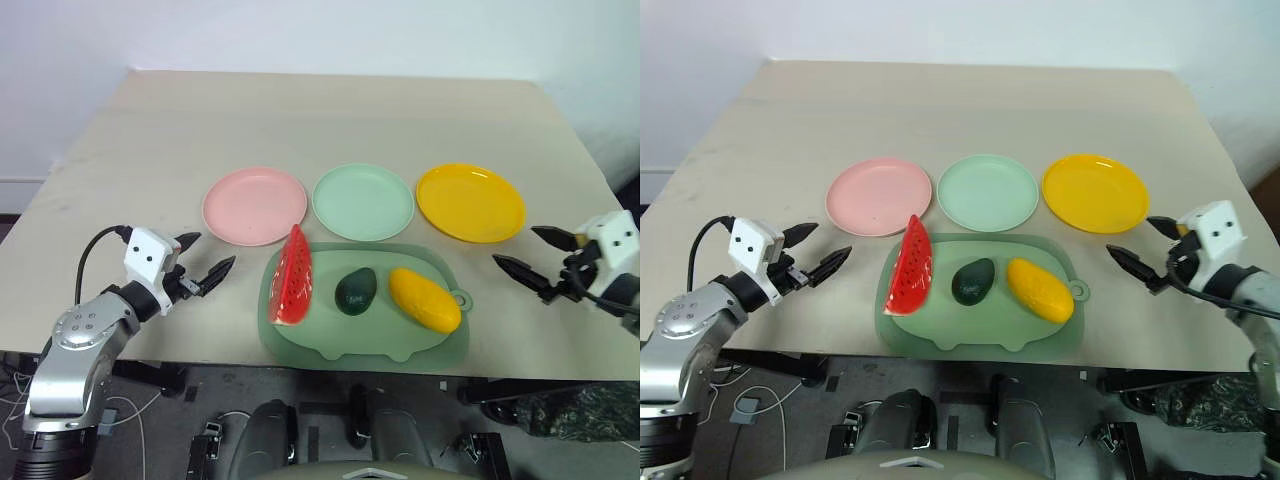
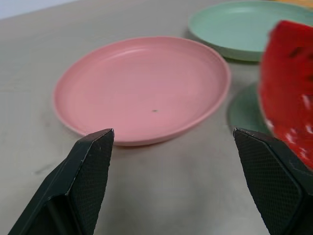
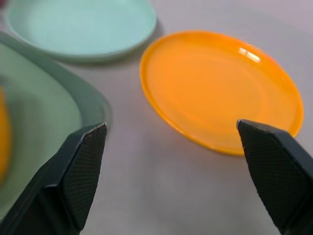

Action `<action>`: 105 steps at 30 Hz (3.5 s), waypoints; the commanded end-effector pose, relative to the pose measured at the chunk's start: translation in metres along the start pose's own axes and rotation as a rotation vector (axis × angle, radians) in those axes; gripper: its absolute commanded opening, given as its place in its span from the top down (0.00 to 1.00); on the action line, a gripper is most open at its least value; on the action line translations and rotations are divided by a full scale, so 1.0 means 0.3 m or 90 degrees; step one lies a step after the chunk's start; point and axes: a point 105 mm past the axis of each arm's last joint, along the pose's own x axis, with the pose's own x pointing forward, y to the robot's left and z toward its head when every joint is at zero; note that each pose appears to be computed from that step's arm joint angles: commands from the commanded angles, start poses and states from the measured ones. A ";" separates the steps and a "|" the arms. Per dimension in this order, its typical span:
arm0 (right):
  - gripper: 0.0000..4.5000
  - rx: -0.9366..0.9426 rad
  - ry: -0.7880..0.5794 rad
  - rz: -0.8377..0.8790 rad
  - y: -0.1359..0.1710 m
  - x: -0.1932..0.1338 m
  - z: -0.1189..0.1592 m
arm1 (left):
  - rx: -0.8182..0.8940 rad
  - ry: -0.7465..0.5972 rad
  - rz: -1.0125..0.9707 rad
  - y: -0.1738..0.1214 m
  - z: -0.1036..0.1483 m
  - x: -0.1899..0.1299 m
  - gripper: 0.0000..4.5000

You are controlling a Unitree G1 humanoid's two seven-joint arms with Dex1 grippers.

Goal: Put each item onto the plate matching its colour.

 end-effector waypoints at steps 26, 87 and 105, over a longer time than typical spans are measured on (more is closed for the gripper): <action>0.00 -0.032 0.183 0.160 0.372 0.124 0.030 | -0.020 -0.033 -0.051 -0.085 0.038 0.038 0.09; 0.00 -0.605 -0.011 0.266 0.106 0.221 0.255 | 0.000 -0.031 -0.025 -0.047 0.052 0.017 0.09; 0.00 -0.780 -0.103 0.631 0.403 0.305 0.141 | 0.005 -0.042 -0.030 -0.059 0.063 0.033 0.09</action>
